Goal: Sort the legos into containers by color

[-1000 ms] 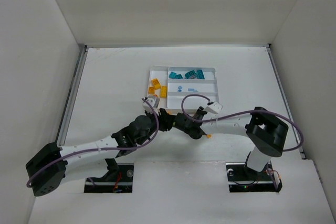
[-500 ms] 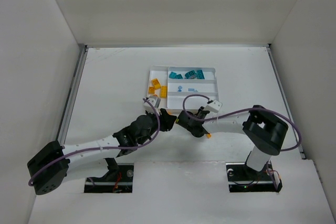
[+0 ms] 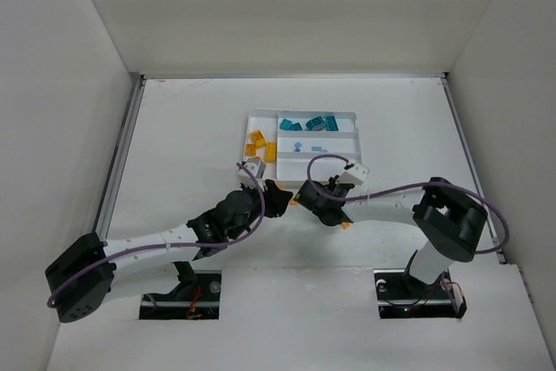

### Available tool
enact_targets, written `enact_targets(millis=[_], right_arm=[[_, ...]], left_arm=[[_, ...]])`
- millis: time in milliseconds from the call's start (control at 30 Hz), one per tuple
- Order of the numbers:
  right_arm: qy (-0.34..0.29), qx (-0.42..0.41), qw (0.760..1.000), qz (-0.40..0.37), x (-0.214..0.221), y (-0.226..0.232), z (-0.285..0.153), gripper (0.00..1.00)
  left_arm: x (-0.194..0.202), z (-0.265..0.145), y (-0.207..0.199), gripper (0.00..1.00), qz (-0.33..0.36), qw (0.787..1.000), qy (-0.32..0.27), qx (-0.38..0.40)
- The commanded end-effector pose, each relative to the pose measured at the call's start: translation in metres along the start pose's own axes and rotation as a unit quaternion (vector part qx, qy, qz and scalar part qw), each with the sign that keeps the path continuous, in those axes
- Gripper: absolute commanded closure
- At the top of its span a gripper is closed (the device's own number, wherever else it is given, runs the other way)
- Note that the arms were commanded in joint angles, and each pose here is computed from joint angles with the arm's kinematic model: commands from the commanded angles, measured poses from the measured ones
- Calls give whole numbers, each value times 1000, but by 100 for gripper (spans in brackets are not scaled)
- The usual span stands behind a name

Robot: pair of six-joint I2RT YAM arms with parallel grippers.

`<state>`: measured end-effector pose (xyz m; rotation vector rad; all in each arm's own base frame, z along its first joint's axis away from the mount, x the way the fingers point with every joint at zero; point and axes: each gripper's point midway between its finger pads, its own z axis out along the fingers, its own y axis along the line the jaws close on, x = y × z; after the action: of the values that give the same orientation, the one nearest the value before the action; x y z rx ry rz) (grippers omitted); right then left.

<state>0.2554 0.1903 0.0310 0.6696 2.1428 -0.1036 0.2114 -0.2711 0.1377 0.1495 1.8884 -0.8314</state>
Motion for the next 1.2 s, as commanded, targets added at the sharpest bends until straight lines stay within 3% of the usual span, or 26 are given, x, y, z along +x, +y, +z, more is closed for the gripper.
enact_targets(millis=[0, 200, 567, 733, 933, 1167], right_arm=[[-13, -22, 999, 20, -25, 7, -15, 78], [-37, -65, 997, 16, -71, 30, -23, 78], [-61, -155, 985, 41, -151, 92, 32, 77], [-45, -160, 986, 32, -156, 110, 59, 76], [-40, -168, 985, 28, -152, 118, 69, 73], [-39, -169, 985, 20, -157, 115, 75, 60]], left_arm=[[-12, 2, -9, 60, -3, 1000, -21, 16], [-5, 6, -13, 61, 1, 1000, -11, 19], [17, 21, -5, 68, 21, 1000, 18, -4], [30, 29, 3, 71, 44, 998, 39, -28], [41, 35, 14, 65, 69, 994, 63, -57], [55, 43, 24, 61, 97, 987, 92, -84]])
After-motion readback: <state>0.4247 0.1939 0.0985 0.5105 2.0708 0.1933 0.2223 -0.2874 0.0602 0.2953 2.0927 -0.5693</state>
